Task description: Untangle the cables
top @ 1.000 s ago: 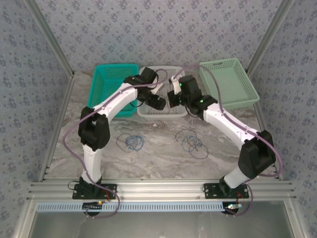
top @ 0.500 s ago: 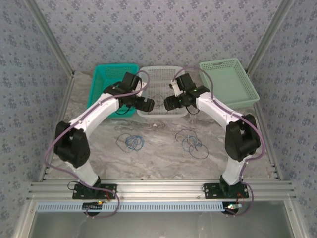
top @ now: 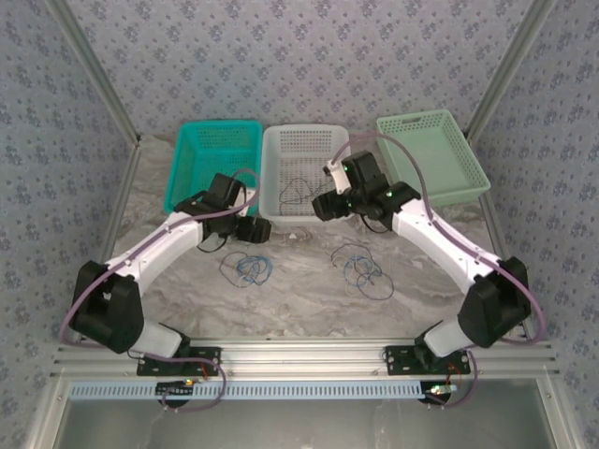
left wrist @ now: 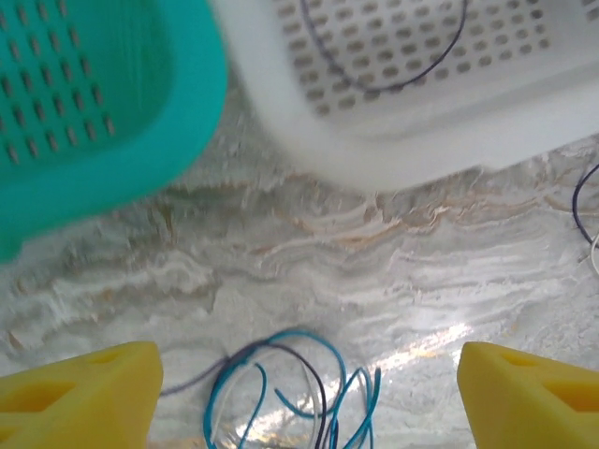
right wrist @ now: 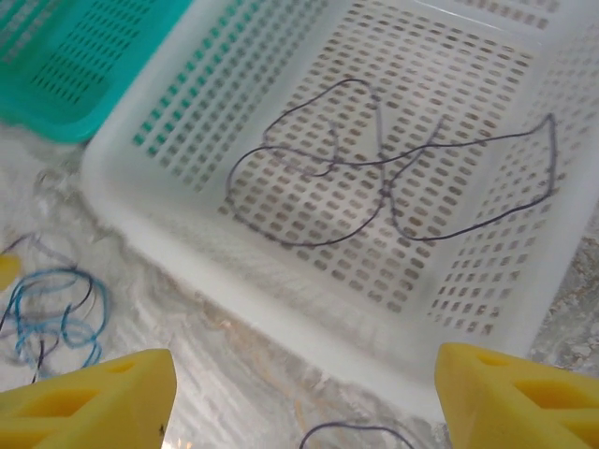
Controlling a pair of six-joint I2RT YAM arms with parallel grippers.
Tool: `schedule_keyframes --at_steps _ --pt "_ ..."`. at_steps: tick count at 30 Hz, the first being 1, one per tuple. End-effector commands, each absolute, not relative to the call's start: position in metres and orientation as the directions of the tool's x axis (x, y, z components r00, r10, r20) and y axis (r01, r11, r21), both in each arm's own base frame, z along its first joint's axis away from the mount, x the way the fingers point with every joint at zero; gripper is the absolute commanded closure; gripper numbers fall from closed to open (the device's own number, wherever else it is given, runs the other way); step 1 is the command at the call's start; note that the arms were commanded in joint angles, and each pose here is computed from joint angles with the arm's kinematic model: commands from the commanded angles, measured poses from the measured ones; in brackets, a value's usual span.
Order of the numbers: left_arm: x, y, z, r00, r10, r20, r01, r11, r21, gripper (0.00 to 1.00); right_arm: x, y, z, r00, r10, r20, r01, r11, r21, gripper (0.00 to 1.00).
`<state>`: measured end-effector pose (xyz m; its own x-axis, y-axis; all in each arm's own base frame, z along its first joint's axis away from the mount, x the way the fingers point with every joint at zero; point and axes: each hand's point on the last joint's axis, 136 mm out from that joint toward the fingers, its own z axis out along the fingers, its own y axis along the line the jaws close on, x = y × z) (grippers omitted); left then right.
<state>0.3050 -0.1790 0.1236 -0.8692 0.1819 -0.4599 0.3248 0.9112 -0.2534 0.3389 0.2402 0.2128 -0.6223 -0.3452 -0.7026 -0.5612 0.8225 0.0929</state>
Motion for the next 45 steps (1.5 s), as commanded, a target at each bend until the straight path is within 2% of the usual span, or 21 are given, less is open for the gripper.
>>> schedule_keyframes --at_steps 1,7,11,15,24,27,32,40,45 --pt "0.298 -0.173 0.129 -0.889 0.064 -0.454 0.255 0.891 -0.375 0.22 0.311 0.253 0.198 -0.555 -0.437 -0.708 -0.649 0.76 0.04 0.31" --pt "0.277 -0.155 0.115 -0.899 0.032 -0.437 0.211 0.907 -0.366 0.22 0.26 0.301 0.142 -0.473 -0.57 -0.671 -0.794 0.607 0.044 0.37" --pt "0.273 -0.146 0.111 -0.899 -0.025 -0.437 0.163 0.908 -0.386 0.22 0.251 0.332 0.117 -0.427 -0.637 -0.643 -0.84 0.542 0.02 0.37" --pt "0.271 -0.128 0.097 -0.914 -0.119 -0.387 0.058 0.908 -0.416 0.22 0.253 0.362 0.094 -0.396 -0.684 -0.612 -0.868 0.496 0.007 0.37" --pt "0.265 -0.116 0.084 -0.916 -0.179 -0.36 -0.001 0.896 -0.443 0.23 0.257 0.4 0.063 -0.383 -0.689 -0.615 -0.88 0.475 0.015 0.35" --pt "0.263 -0.117 0.082 -0.918 -0.17 -0.359 0.01 0.895 -0.447 0.23 0.266 0.414 0.075 -0.369 -0.657 -0.658 -0.879 0.476 0.018 0.36" --pt "0.262 -0.117 0.081 -0.918 -0.16 -0.362 0.02 0.894 -0.447 0.24 0.273 0.423 0.071 -0.364 -0.655 -0.662 -0.88 0.474 0.015 0.36" --pt "0.263 -0.118 0.085 -0.915 -0.152 -0.374 0.035 0.893 -0.448 0.24 0.276 0.427 0.06 -0.366 -0.659 -0.657 -0.888 0.458 0.035 0.44" --pt "0.265 -0.119 0.087 -0.912 -0.154 -0.38 0.038 0.891 -0.453 0.24 0.274 0.427 0.059 -0.367 -0.657 -0.659 -0.895 0.441 0.059 0.53"
